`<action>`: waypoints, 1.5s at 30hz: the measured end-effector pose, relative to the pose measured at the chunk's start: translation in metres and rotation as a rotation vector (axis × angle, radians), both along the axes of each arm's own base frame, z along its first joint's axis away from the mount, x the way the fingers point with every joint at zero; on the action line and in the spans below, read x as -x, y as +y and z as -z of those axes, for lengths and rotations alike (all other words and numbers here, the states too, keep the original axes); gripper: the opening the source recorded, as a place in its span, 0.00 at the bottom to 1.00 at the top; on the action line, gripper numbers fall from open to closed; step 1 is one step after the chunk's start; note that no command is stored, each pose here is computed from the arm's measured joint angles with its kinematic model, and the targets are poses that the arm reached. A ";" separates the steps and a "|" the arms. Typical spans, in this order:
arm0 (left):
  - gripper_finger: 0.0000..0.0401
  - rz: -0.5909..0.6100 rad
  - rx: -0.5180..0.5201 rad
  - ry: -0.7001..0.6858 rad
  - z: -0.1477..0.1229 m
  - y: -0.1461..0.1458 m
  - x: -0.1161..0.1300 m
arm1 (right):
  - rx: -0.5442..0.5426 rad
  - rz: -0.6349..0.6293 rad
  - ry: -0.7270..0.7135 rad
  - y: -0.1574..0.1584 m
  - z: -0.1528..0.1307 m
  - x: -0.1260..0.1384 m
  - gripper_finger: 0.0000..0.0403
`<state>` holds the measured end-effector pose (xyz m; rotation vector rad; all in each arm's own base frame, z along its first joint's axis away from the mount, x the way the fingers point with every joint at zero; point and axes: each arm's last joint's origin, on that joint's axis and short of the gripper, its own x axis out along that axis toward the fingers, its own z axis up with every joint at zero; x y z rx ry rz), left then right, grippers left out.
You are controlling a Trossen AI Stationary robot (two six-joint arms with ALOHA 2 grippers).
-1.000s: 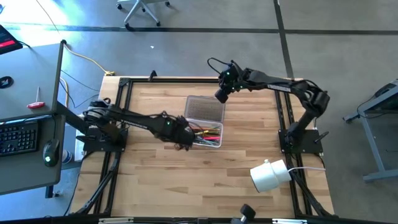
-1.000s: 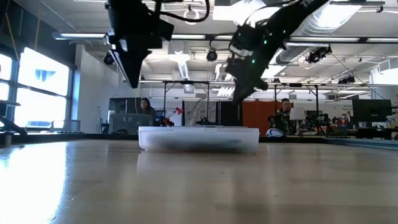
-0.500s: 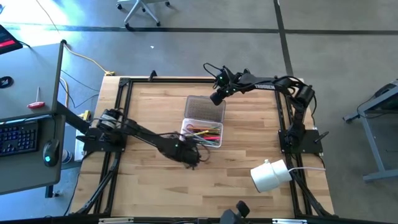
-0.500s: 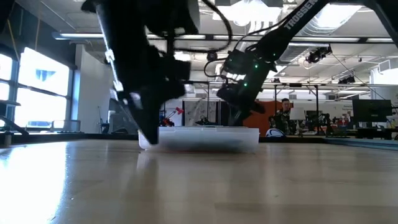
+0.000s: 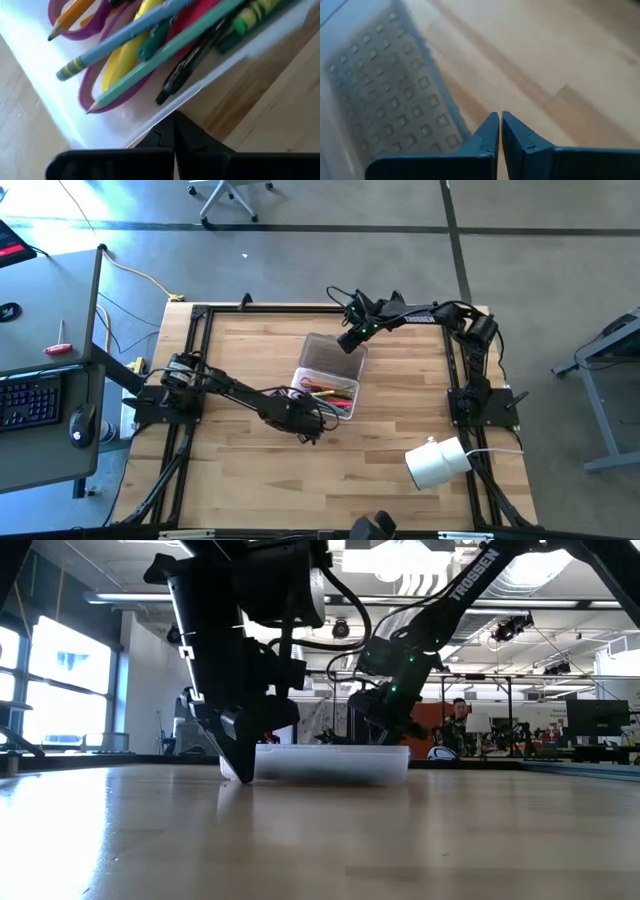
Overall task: Pick & place school supplies into a supply box
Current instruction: Close the lid of the black supply box
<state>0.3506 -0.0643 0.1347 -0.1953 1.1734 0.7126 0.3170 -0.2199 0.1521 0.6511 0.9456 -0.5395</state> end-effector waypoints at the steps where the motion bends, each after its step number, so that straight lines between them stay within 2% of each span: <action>1: 0.07 0.000 -0.002 0.000 0.000 0.000 0.000 | -0.010 -0.011 0.000 0.002 0.000 -0.001 0.00; 6: 0.03 0.026 -0.008 0.005 0.000 0.000 -0.001 | -0.017 -0.065 -0.032 0.012 -0.005 -0.008 0.00; 13: 0.07 0.039 -0.011 0.012 0.001 0.000 -0.001 | 0.016 -0.098 -0.082 0.029 -0.034 -0.009 0.00; 19: 0.03 0.057 -0.016 0.018 0.001 0.000 -0.001 | 0.041 -0.140 -0.123 0.049 -0.059 -0.010 0.00; 26: 0.09 0.056 -0.039 0.014 0.001 0.000 -0.001 | 0.100 -0.181 -0.117 0.081 -0.078 -0.014 0.00; 32: 0.03 0.055 -0.042 0.012 0.001 0.001 -0.001 | 0.147 -0.218 -0.138 0.111 -0.094 -0.018 0.00; 36: 0.05 0.053 -0.053 0.003 0.001 0.001 -0.002 | 0.145 -0.277 -0.177 0.134 -0.105 -0.019 0.00; 41: 0.10 0.042 -0.083 -0.018 0.002 0.003 -0.004 | 0.129 -0.351 -0.171 0.165 -0.105 -0.022 0.00; 45: 0.07 0.044 -0.087 -0.031 0.002 0.003 -0.005 | 0.137 -0.398 -0.163 0.188 -0.103 -0.026 0.00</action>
